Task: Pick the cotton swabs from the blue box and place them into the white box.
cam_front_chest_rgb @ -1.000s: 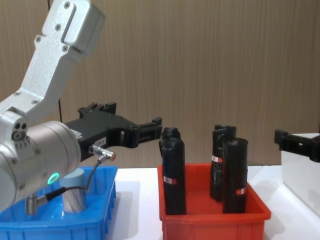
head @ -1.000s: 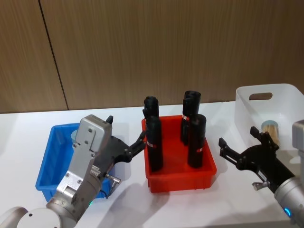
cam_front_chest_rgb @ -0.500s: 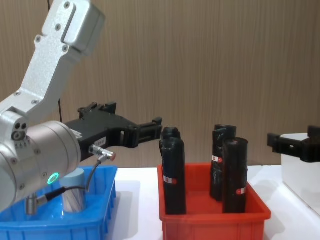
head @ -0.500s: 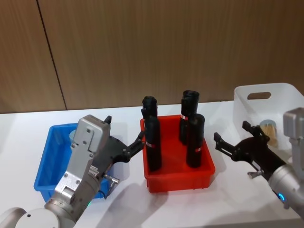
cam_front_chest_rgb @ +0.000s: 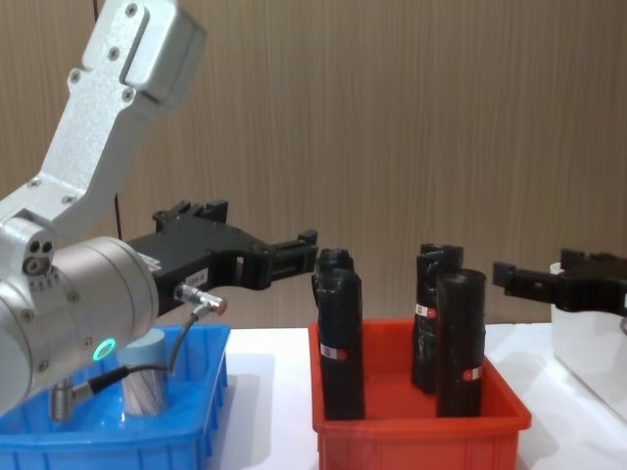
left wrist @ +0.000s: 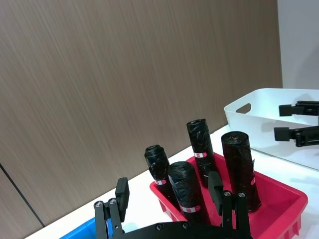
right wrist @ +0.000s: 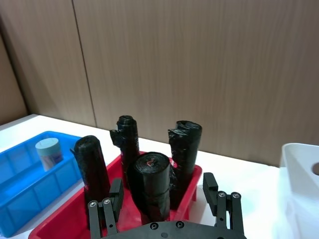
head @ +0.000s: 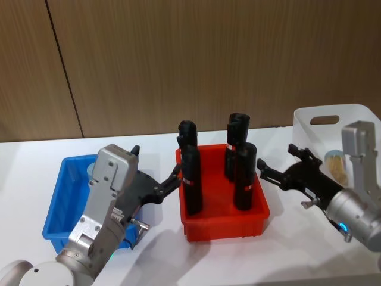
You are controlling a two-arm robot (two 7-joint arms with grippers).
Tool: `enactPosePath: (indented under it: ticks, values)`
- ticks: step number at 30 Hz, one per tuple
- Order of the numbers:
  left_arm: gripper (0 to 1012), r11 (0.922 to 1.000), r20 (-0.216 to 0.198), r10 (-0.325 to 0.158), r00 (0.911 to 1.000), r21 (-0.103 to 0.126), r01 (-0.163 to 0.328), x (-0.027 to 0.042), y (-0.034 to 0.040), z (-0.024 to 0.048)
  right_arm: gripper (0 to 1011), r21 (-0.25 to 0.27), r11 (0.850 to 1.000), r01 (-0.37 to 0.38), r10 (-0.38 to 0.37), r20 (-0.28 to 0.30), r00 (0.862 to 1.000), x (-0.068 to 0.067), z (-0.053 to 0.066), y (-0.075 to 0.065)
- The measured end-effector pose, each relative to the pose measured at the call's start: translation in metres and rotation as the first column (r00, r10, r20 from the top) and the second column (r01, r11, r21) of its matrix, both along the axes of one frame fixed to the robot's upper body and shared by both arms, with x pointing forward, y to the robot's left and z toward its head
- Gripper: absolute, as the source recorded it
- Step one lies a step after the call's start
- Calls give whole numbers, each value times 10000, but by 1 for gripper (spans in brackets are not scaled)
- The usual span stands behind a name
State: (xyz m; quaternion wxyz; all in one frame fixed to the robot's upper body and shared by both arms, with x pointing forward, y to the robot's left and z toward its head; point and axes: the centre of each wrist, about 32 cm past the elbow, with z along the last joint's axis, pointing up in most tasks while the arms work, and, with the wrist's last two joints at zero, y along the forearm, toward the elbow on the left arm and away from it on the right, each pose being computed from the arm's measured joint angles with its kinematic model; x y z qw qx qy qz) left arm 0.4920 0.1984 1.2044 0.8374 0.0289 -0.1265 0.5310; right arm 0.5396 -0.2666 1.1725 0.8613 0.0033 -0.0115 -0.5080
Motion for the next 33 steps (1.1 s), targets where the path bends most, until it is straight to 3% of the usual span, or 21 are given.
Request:
enactPosePath:
  ticks: [15, 33]
  values:
    - [1003, 10000, 0, 1, 10000, -1, -1, 0, 0, 0, 1001, 143, 9912, -1313, 1313, 6, 9913, 393, -59, -14]
    - [1003, 10000, 0, 1, 10000, -1, -1, 0, 0, 0, 1001, 153, 9786, -2053, 2054, -72, 9787, 690, -119, -3]
